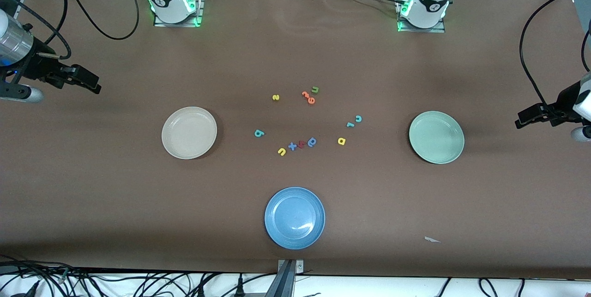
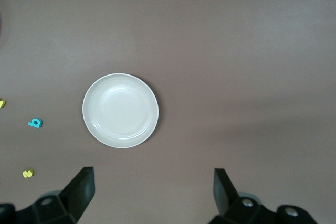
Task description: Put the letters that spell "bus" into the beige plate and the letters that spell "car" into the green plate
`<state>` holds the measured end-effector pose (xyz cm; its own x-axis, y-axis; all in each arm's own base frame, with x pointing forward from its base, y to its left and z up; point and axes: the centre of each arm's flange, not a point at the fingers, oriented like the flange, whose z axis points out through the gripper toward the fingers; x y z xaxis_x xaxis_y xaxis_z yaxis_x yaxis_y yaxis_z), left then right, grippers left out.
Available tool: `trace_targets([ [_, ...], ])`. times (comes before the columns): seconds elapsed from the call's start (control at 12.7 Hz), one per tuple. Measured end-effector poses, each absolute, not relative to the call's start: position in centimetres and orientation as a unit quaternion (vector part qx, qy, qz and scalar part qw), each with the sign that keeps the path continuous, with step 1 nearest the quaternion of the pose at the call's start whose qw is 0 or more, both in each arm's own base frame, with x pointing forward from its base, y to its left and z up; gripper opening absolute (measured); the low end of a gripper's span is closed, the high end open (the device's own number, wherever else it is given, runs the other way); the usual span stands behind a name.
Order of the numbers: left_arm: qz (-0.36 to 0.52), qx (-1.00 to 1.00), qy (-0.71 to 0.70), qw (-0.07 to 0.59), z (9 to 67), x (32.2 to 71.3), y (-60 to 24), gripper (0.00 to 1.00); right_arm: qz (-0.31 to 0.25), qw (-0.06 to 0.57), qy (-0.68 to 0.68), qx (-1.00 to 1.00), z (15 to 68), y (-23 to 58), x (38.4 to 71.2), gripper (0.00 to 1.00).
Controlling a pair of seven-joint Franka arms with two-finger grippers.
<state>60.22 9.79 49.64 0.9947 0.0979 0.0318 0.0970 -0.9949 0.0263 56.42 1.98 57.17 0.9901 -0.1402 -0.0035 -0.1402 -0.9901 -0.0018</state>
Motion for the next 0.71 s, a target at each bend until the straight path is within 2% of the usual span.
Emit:
trace_targets([
  [0.71,0.016,0.998,0.055,0.012,49.63,60.07,10.53,1.0,0.001,0.001,0.068,-0.998,57.23,2.25,56.42,1.0],
])
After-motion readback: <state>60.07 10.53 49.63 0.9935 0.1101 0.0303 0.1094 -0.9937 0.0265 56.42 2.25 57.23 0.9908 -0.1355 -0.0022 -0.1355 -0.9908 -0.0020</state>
